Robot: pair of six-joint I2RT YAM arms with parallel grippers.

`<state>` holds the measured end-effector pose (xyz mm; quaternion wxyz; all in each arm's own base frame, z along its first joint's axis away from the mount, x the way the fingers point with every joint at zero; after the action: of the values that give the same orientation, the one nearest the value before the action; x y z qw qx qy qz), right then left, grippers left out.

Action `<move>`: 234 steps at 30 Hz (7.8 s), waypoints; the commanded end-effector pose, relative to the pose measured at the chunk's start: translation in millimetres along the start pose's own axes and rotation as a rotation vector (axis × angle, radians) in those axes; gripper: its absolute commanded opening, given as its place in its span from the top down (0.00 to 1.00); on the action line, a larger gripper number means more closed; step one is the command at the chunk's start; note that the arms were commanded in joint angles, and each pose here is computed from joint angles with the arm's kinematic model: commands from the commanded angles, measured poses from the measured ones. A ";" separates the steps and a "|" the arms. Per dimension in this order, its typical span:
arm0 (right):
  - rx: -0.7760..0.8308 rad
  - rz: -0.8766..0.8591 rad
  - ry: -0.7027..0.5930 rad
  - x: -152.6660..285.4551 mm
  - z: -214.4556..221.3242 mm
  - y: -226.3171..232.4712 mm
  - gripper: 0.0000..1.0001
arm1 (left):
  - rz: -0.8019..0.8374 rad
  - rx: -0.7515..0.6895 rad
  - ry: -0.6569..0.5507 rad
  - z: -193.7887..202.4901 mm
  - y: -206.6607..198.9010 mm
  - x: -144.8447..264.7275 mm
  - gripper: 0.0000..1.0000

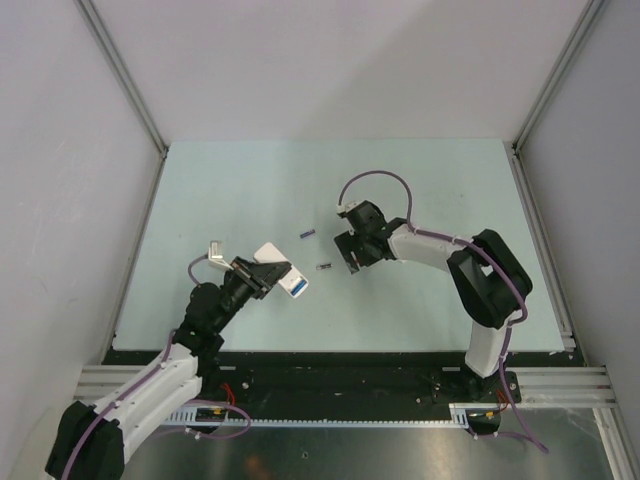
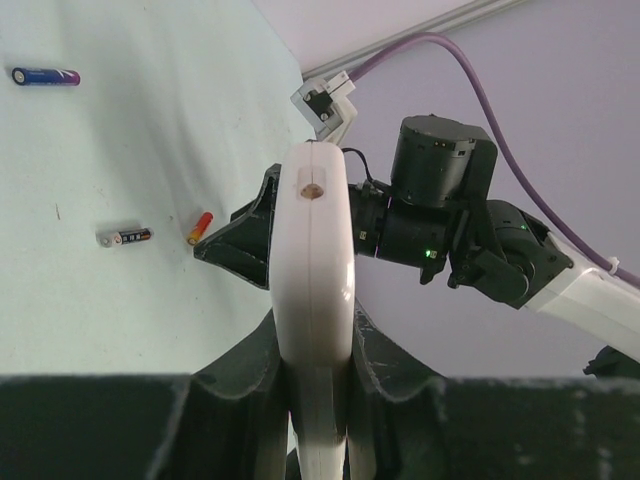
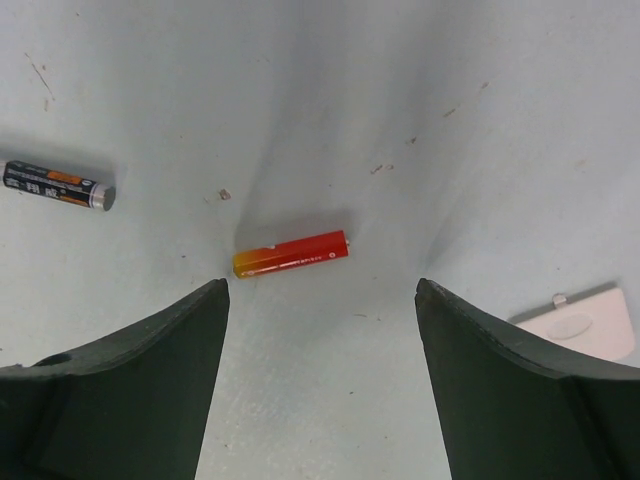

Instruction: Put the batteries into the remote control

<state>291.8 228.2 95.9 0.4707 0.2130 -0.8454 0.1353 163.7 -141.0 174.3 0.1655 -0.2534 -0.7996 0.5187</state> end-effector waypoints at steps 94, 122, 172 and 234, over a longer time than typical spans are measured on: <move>-0.007 0.156 -0.432 216.9 -33.7 89.3 1.00 | 0.218 0.075 0.098 1.1 -59.9 -66.6 1.00; 0.113 0.311 -0.392 210.0 -42.7 129.1 1.00 | 0.305 0.222 0.106 9.6 -60.7 -70.3 1.00; -0.028 0.192 -0.412 200.8 -56.0 126.5 0.72 | 0.338 0.258 0.119 9.1 -65.5 -71.7 1.00; -0.032 0.179 -0.391 199.9 -47.5 122.7 0.50 | 0.342 0.292 0.115 7.4 -69.5 -75.2 1.00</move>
<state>172.0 313.5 280.8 0.2945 0.1588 -0.9310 0.1457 209.8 -209.8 204.1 0.1920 -0.3330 -0.6828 0.6213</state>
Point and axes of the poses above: each gripper's point midway between its finger pads, its own x axis back along the fingers, its own y axis along the line the jaws close on, z = x × y, the point moved 8 cm from there along x, back along the fingers, and after that the axes turned 1 degree about -x, right-handed, at the moved point
